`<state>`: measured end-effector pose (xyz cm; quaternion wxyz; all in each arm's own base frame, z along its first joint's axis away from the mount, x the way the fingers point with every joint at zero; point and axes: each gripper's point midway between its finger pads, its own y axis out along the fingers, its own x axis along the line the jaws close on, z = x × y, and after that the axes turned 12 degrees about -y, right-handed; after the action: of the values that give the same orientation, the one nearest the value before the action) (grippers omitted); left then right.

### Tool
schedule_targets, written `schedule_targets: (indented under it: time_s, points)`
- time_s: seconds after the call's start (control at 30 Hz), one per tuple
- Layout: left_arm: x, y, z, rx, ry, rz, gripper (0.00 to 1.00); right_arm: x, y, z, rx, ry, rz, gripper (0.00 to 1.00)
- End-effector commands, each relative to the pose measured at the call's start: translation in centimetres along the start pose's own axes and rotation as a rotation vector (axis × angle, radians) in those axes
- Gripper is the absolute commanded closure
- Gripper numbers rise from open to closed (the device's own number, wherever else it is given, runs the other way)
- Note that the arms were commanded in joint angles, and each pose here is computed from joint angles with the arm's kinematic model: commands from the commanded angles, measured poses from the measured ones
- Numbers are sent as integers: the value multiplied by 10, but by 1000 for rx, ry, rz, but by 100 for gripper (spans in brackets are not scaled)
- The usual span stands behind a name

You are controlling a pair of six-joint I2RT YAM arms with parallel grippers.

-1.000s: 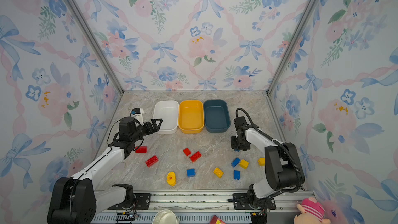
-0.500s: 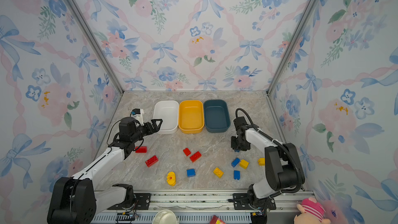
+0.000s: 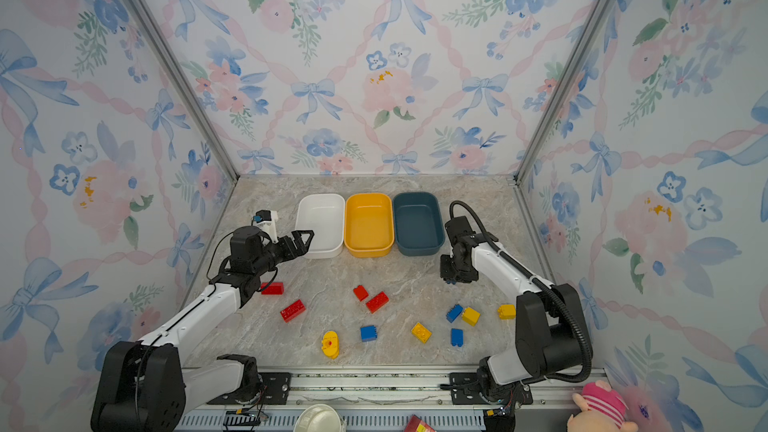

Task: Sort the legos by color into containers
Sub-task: 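Carry the blue brick with the right gripper over the yellow bin and release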

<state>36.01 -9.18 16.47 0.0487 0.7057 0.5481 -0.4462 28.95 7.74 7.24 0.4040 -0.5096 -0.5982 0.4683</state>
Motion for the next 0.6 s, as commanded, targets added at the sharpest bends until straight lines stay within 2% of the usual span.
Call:
schedule_targets:
  time_s: [0.0, 0.23, 0.57]
  points:
    - [-3, 0, 3, 2, -3, 18, 2, 14, -20, -11, -36, -4, -25, 68]
    - [-3, -1, 3, -1, -3, 18, 2, 49, -42, -38, -120, -56, -75, 68]
    - [-6, -2, 2, -8, 2, 24, 2, 124, -64, -107, -265, -155, -191, 68]
